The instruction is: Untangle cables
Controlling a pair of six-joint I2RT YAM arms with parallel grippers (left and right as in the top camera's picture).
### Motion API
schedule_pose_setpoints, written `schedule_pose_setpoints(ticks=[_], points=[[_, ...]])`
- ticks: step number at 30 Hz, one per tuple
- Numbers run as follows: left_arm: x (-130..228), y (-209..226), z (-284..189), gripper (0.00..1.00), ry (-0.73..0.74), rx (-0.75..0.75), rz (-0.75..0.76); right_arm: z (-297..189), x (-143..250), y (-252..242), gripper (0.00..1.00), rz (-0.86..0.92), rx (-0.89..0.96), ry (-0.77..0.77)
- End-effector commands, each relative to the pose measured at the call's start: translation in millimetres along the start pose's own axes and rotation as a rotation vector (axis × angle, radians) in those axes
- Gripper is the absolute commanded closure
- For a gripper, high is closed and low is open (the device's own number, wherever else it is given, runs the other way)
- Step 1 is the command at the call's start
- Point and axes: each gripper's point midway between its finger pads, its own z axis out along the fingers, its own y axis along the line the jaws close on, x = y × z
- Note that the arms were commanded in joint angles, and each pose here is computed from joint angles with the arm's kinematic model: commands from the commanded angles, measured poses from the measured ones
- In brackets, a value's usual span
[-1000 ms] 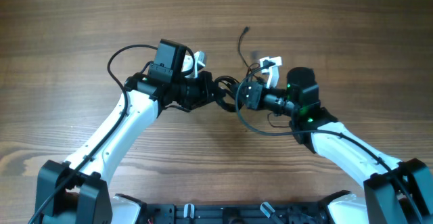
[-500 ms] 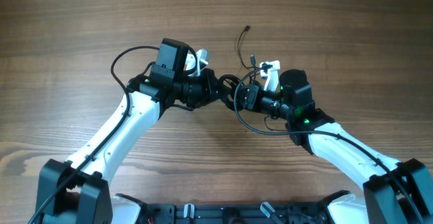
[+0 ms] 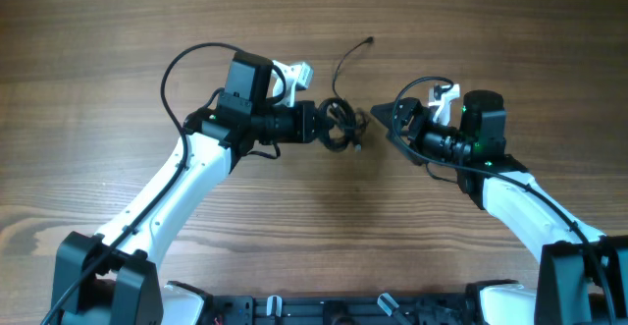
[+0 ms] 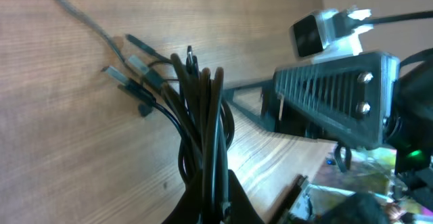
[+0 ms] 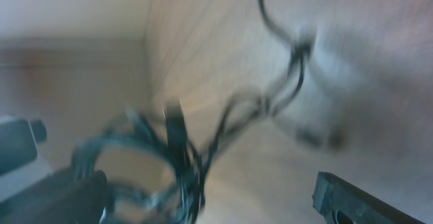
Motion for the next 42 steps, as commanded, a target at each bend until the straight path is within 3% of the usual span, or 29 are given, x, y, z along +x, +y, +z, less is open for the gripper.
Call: schedule_pose_setpoints(ticks=[1,5,11,14,18,24,42], points=[[-22.9,-16.6,-4.3,0.96,-0.080,0.041,0.092,2.2,35.5,17.5,0.00,0.167,-0.077,0.193],[-28.1,-19.4,-4.9,0.96,-0.098,0.055,-0.014,8.1,50.3,20.5,0.03,0.259,-0.060,0.243],[-30.2,-21.8,-4.5,0.96,-0.101,0.070,-0.181,21.0,51.9,14.3,0.22,0.369,0.011,0.185],[-26.5,-33.2,1.1,0.96,-0.090,0.090,-0.166,27.2,56.7,13.5,0.33,0.415,0.036,0.171],[-16.7,-52.5,11.0,0.96,-0.063,0.122,-0.121,32.0,50.7,7.6,0.39,0.405,0.068,0.105],[-10.4,-59.2,15.3,0.96,-0.045,0.129,-0.107,32.3,47.1,6.3,0.41,0.480,0.075,0.081],[-7.8,-14.2,14.7,0.96,-0.080,-0.091,-0.099,28.7,44.6,7.1,0.40,0.456,0.061,0.094]])
